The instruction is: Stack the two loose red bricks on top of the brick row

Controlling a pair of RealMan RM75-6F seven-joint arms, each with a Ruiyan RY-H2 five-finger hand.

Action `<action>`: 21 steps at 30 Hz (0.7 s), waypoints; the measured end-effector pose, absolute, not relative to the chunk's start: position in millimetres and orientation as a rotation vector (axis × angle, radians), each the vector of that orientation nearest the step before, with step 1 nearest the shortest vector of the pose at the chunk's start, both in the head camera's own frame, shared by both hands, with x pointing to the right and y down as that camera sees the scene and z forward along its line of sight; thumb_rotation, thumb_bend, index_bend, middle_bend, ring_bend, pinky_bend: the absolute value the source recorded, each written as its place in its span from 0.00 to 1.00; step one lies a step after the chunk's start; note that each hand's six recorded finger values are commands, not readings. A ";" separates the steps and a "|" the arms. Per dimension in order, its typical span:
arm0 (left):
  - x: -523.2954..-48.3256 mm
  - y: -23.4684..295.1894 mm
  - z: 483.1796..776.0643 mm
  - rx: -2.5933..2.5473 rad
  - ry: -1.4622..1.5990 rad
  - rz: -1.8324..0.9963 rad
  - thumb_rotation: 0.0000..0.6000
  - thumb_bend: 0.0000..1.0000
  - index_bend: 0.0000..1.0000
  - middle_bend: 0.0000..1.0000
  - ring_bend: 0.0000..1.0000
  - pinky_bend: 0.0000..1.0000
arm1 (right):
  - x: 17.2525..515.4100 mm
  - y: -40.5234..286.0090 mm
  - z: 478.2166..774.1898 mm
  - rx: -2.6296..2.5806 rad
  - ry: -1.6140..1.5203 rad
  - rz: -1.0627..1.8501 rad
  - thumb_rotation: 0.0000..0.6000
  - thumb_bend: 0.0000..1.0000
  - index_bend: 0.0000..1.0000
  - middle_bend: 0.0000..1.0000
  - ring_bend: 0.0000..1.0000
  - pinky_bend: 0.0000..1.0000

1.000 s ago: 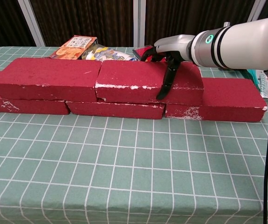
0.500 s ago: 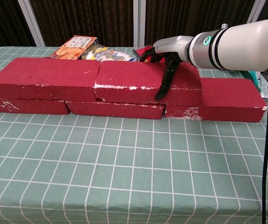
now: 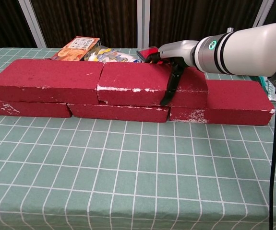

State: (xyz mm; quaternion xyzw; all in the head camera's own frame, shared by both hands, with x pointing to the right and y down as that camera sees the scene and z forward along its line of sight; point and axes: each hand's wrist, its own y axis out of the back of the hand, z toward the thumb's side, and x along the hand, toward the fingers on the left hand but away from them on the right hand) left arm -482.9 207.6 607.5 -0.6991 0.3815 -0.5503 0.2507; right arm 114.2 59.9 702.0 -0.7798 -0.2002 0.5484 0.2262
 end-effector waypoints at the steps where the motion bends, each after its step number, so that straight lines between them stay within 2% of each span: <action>1: -482.9 207.5 607.3 -1.902 1.039 -1.497 1.00 0.09 0.00 0.00 0.00 0.00 | 114.5 60.0 701.7 -2.150 -0.551 1.510 1.00 0.00 0.00 0.00 0.00 0.00; 9: -482.0 206.2 605.3 -1.894 1.038 -1.492 1.00 0.09 0.00 0.00 0.00 0.00 | 120.4 57.7 691.7 -2.143 -0.582 1.484 1.00 0.00 0.00 0.00 0.00 0.00; 21: -472.6 206.6 604.3 -1.880 1.012 -1.489 1.00 0.09 0.00 0.00 0.00 0.00 | 165.3 55.7 649.2 -2.092 -0.667 1.406 1.00 0.00 0.00 0.00 0.00 0.00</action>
